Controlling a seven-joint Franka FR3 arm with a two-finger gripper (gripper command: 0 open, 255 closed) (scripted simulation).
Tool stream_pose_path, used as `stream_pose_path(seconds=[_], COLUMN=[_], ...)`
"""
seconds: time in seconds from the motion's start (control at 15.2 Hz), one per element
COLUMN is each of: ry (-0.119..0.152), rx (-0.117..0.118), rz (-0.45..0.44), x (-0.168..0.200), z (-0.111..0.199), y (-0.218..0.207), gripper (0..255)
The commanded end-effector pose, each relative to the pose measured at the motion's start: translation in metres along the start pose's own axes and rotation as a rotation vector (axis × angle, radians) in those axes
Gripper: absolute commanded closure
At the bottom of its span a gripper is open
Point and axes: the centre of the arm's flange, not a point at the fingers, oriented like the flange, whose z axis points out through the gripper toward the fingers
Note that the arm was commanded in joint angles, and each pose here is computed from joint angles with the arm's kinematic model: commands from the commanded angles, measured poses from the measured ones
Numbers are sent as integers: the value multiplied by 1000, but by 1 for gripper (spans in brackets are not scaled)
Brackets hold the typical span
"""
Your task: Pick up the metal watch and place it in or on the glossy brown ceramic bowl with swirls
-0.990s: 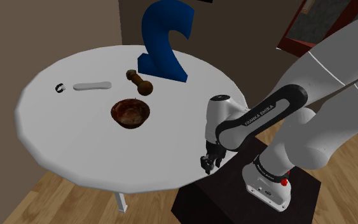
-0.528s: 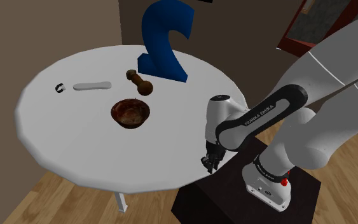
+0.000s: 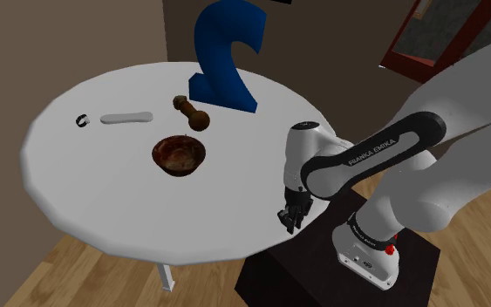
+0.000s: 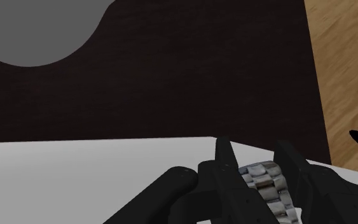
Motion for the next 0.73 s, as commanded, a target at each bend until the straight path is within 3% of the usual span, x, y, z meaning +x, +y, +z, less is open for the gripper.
stream_pose_path(seconds=[0.0,0.66], ry=[-1,-1], rx=[-1,-1], rz=[0,0], x=[-4,-21], z=[-9,-59], y=[0,-2], gripper=[255,255])
